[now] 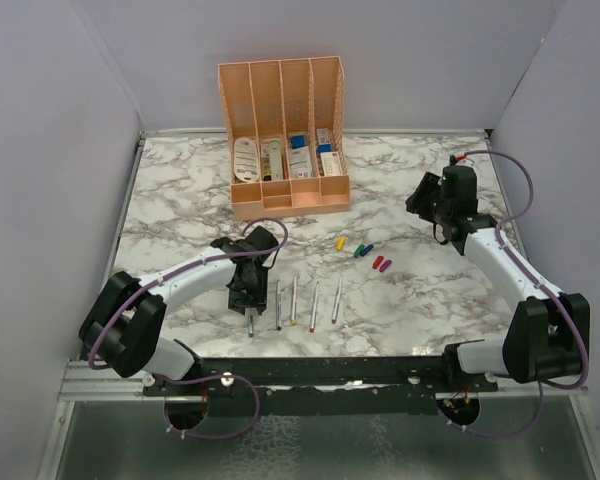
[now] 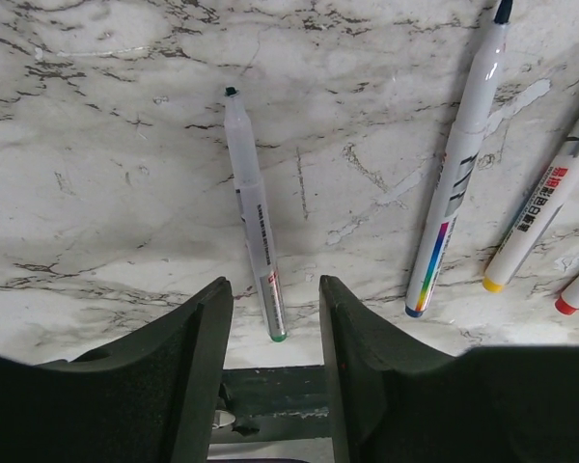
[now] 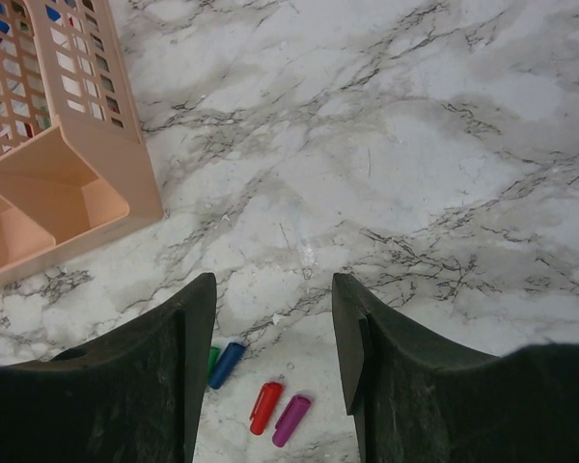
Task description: Insert the pens into the pen caps
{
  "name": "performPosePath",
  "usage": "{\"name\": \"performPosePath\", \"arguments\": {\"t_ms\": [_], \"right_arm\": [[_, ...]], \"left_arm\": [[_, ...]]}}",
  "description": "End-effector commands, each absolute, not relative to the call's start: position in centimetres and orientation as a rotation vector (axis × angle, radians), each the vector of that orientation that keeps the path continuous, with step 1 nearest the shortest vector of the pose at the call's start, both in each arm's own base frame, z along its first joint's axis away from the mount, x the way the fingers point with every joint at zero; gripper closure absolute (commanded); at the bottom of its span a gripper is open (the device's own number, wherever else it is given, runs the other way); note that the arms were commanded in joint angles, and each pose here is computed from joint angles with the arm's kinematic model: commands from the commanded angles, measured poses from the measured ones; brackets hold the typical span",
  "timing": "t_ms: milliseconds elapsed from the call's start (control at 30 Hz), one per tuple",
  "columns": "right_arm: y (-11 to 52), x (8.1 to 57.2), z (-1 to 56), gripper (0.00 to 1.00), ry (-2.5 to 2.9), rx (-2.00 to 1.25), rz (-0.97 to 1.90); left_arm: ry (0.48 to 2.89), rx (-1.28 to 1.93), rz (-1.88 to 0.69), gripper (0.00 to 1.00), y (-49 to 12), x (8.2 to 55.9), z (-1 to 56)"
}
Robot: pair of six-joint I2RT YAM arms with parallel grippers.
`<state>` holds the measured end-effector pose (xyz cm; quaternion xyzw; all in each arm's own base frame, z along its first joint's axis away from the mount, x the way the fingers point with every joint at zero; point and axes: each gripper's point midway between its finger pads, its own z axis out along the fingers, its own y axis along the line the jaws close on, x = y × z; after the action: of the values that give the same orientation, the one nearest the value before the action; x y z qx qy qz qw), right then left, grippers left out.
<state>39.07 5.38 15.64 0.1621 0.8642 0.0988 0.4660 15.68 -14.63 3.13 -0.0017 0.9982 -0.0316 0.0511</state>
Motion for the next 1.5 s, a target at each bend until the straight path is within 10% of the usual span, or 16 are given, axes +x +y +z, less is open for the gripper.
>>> {"name": "performPosePath", "arguments": {"t_ms": [0,1467], "right_arm": [[5.9,39.8,16.7,0.48,2.099,0.373,0.277],[6.0,39.3,16.1,0.47,2.116,0.36,0.281]], "left_arm": [[3.064,-0.046,-0.125,0.58,-14.9,15.1,2.8],[3.118,0.026,-0.036,0.7,-14.7,16.1,-0.7]]}}
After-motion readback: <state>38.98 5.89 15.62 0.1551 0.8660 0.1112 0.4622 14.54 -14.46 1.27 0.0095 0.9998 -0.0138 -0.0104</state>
